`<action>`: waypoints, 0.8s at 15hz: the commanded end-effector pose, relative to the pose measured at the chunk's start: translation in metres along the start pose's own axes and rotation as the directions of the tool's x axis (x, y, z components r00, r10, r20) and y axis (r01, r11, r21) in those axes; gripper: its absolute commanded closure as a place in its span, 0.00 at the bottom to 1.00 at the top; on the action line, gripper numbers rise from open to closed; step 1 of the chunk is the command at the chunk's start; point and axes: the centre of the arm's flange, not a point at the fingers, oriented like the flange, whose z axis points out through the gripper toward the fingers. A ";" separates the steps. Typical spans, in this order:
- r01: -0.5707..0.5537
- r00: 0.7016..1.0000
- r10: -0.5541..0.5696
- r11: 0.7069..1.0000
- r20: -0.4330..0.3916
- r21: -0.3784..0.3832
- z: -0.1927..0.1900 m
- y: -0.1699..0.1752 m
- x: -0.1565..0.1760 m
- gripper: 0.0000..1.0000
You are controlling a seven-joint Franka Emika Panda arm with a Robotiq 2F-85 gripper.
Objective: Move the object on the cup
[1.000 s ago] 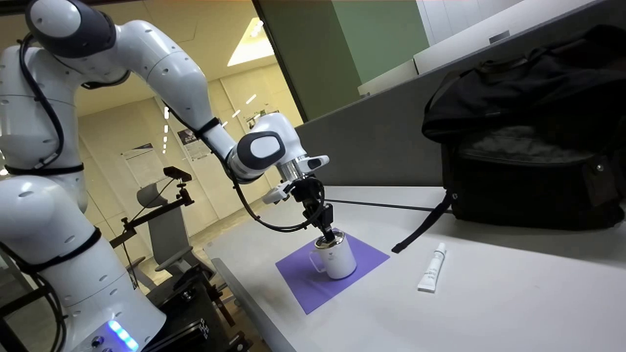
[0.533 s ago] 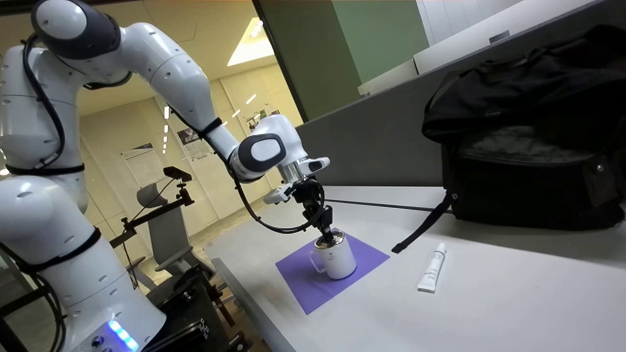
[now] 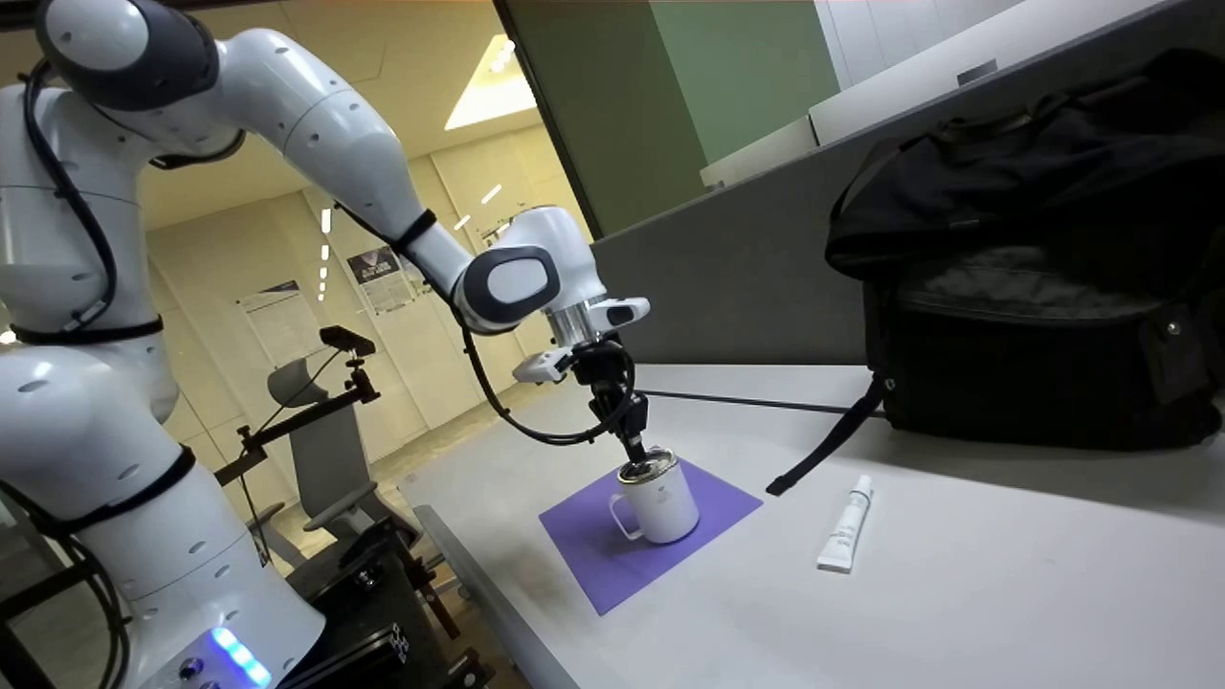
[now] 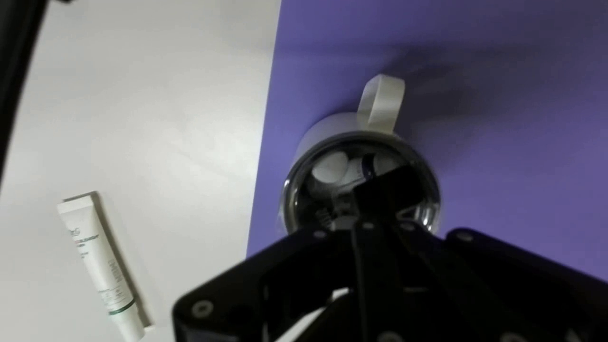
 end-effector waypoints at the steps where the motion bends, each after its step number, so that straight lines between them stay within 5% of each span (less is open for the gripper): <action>1: -0.058 0.995 0.058 0.998 -0.079 0.011 -0.076 0.027 -0.006 1.00; 4: -0.045 0.987 0.055 0.997 -0.150 0.068 -0.140 0.040 -0.010 1.00; 5: -0.036 0.984 0.051 0.996 -0.172 0.086 -0.158 0.043 -0.011 0.74; 6: -0.027 0.980 0.046 0.994 -0.194 0.101 -0.174 0.045 -0.014 0.74; 12: 0.023 0.974 0.018 0.983 -0.225 0.182 -0.217 0.054 -0.025 0.32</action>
